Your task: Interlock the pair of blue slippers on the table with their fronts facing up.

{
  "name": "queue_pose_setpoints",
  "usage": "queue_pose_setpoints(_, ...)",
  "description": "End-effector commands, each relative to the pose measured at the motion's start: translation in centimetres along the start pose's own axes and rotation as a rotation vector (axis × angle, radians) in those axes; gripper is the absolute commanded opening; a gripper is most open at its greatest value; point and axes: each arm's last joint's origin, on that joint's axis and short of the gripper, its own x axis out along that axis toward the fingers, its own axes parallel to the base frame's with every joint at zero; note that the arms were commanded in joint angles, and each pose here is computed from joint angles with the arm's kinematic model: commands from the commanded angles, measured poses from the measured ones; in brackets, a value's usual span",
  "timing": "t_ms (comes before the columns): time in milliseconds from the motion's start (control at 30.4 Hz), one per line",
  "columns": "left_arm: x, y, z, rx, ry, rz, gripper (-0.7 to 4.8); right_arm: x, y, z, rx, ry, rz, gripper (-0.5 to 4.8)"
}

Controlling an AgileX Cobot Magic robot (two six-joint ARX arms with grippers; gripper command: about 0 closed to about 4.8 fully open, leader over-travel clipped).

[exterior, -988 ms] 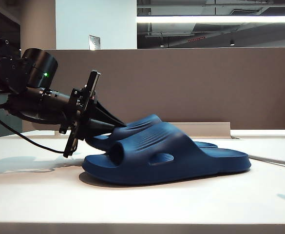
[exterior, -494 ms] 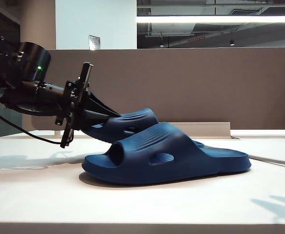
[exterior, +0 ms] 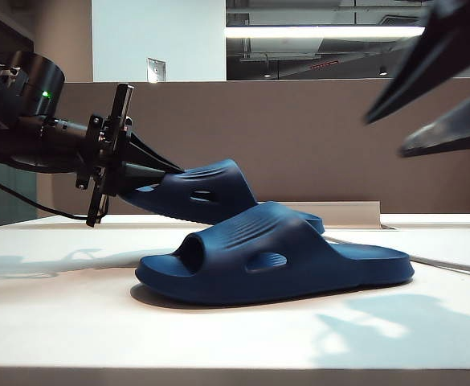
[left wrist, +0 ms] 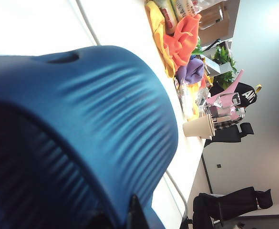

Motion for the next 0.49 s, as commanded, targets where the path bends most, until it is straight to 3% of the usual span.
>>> queue_pose_setpoints(33,-0.1,-0.3,0.2,0.034,0.004,-0.016,-0.06,1.9,1.9,1.0,-0.047,-0.008,0.023,2.12)
queue_pose_setpoints(165,-0.1,-0.3,0.1,0.034,0.005,-0.015,-0.06,4.3,3.5,1.4,-0.099,0.007,0.016,2.12)
queue_pose_setpoints(494,-0.5,-0.1,0.4,0.051,-0.005,-0.009,-0.06,7.8,4.6,1.2,-0.18,0.069,-0.093,2.12)
